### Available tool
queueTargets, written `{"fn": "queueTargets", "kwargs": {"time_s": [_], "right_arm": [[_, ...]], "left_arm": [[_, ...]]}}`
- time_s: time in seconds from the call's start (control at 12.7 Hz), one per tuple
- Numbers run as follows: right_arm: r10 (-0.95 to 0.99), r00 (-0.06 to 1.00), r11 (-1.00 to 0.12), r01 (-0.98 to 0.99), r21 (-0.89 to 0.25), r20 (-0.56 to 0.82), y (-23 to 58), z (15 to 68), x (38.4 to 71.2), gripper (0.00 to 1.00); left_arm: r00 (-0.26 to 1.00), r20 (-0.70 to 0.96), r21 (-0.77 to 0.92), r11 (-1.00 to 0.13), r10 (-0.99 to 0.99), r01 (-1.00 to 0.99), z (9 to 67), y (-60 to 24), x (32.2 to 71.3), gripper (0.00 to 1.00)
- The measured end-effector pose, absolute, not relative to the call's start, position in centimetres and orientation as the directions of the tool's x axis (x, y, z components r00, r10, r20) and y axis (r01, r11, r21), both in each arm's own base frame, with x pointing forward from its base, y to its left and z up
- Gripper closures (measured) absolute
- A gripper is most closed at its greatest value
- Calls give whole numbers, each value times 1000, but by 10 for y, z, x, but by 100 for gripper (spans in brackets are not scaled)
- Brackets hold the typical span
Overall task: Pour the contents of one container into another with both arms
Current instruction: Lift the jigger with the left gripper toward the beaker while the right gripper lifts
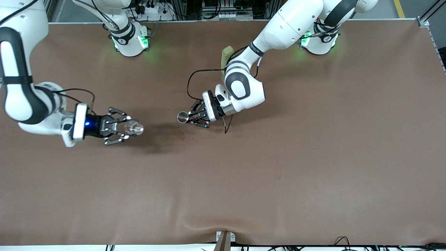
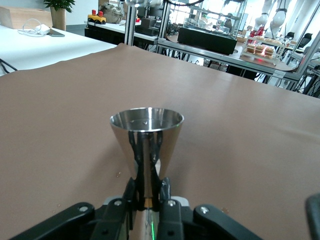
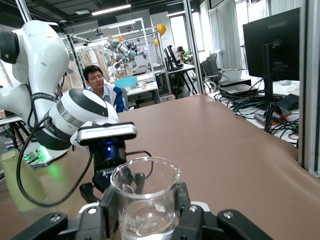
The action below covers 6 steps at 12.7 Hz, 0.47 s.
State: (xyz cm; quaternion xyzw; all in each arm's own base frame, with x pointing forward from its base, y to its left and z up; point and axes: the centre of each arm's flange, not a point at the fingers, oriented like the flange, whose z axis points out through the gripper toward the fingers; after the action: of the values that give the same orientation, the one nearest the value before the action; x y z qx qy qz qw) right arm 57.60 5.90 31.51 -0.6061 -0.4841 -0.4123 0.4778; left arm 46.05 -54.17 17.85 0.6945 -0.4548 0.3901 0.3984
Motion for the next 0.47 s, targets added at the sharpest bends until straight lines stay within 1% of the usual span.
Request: {"fn": "queueTargets", "kwargs": {"time_s": [0.24, 0.47], "right_arm": [[174, 198, -110, 977, -181, 965, 102, 328, 550, 50], [131, 226, -162, 965, -204, 965, 145, 329, 525, 50]], "left_arm": [[281, 903, 195, -273, -324, -942, 170, -544, 464, 80], [284, 904, 197, -280, -319, -940, 167, -548, 465, 80]]}}
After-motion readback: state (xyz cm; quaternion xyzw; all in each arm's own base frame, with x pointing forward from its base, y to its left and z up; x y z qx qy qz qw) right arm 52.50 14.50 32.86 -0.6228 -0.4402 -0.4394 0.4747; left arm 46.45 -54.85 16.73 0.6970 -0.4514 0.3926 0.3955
